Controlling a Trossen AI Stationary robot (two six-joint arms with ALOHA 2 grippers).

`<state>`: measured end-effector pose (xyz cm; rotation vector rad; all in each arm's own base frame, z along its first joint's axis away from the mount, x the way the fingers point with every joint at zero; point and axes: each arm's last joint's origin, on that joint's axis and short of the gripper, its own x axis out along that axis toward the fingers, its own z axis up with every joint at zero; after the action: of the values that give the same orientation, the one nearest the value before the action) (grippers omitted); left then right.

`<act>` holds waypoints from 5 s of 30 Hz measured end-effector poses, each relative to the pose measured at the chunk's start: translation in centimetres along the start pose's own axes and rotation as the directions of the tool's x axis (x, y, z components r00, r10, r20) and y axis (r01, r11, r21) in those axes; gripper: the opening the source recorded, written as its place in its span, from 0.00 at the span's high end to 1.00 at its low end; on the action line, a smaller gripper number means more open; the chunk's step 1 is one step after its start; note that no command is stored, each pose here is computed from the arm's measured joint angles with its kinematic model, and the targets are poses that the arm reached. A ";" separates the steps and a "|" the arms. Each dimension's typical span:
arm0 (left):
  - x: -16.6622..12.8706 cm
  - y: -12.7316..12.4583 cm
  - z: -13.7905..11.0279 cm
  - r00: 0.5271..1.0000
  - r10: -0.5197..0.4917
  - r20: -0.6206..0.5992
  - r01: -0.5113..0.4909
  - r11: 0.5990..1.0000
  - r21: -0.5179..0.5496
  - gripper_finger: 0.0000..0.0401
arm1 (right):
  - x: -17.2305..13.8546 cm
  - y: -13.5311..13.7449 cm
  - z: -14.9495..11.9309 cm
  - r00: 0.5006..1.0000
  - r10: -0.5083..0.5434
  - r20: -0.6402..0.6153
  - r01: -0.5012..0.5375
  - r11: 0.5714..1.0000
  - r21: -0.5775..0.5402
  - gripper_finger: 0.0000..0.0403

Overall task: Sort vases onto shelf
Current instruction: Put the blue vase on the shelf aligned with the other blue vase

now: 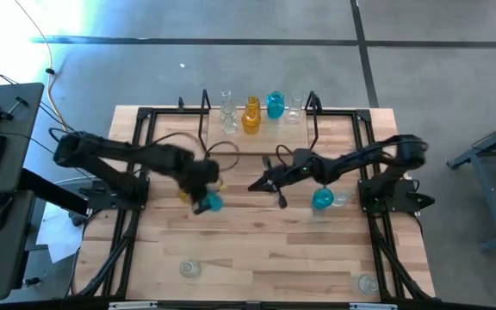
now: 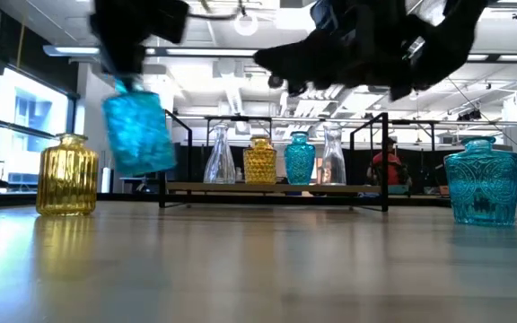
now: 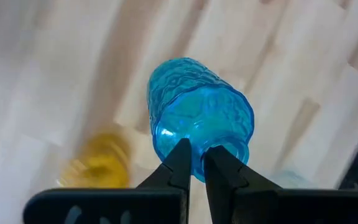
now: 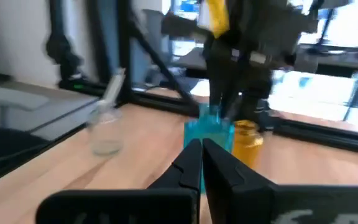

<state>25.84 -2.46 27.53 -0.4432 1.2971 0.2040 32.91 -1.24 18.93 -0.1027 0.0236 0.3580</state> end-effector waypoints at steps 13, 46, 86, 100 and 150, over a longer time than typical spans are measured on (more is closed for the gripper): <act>2.0 4.4 11.9 0.999 0.050 0.001 -0.050 0.982 0.184 0.97 | -3.7 4.2 3.4 0.949 -0.201 -0.242 0.198 0.979 -0.037 1.00; 5.6 5.2 16.5 0.996 0.083 -0.024 -0.067 0.918 0.391 0.69 | -3.4 8.2 2.8 0.903 -0.226 -0.365 0.281 0.954 0.105 1.00; -0.6 8.4 -3.0 0.247 -0.213 0.945 -0.305 0.909 0.284 0.99 | 3.4 1.3 -0.4 0.700 -0.579 -0.419 0.696 0.684 0.219 0.26; 0.4 10.8 -5.2 0.213 -0.118 0.970 -0.324 0.928 0.184 0.99 | 6.1 -0.1 -3.3 0.599 -0.667 -0.444 0.790 0.584 0.187 0.48; 1.3 11.2 -5.6 0.244 -0.101 0.965 -0.318 0.931 0.178 0.99 | -3.8 -12.7 -0.9 0.132 -0.886 -0.445 0.991 0.102 0.091 0.77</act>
<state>16.94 5.07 22.91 0.1498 0.0415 0.2990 33.86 -14.49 19.40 0.2400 0.3110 -1.0831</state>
